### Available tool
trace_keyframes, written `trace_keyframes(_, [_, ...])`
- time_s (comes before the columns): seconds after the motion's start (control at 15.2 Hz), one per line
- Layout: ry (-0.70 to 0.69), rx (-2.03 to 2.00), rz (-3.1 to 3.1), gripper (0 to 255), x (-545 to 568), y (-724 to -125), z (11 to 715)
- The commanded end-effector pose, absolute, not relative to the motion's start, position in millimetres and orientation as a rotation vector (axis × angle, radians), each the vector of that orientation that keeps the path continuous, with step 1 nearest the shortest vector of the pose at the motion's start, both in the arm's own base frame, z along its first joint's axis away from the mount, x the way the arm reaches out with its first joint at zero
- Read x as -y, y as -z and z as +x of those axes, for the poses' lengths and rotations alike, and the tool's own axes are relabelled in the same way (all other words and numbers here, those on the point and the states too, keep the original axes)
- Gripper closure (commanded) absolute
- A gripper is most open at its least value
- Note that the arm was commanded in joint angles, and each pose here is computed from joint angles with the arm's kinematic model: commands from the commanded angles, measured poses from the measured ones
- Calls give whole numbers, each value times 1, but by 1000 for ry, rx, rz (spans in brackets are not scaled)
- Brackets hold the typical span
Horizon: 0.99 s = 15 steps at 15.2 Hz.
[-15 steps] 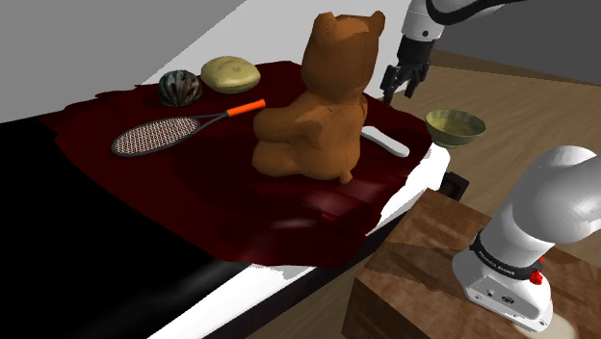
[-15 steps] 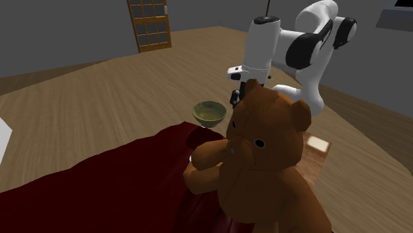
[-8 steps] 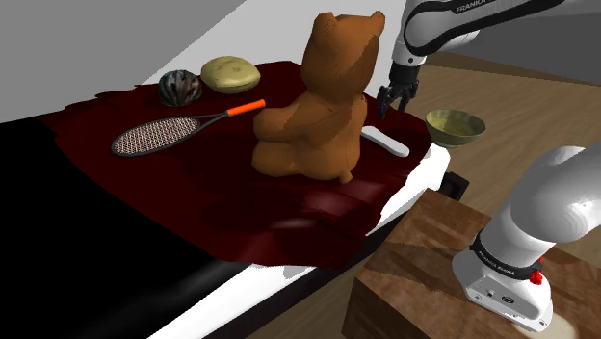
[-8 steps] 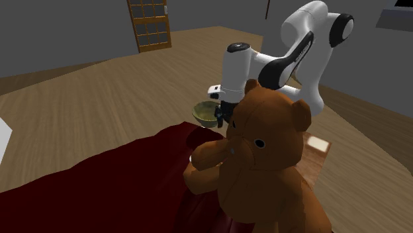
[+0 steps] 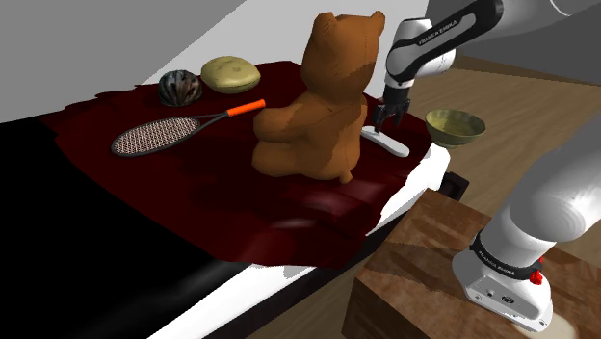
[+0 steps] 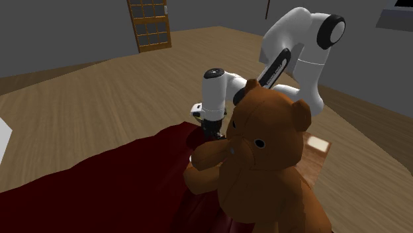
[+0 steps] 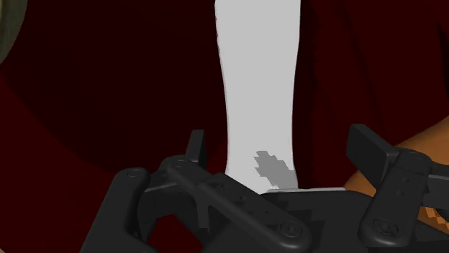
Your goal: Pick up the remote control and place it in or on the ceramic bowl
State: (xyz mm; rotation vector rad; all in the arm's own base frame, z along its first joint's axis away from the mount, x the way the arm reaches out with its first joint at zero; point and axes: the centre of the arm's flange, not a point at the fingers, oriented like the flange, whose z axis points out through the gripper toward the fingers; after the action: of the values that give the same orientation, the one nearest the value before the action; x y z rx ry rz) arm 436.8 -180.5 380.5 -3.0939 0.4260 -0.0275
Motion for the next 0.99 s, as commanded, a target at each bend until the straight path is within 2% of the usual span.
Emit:
trace_keyframes(0.0, [21, -431, -3094, 0, 186, -365, 441])
trace_keyframes(0.46, [21, -431, -3094, 0, 185, -330, 441])
trace_keyframes(0.92, [21, -431, -3094, 0, 185, -331, 441])
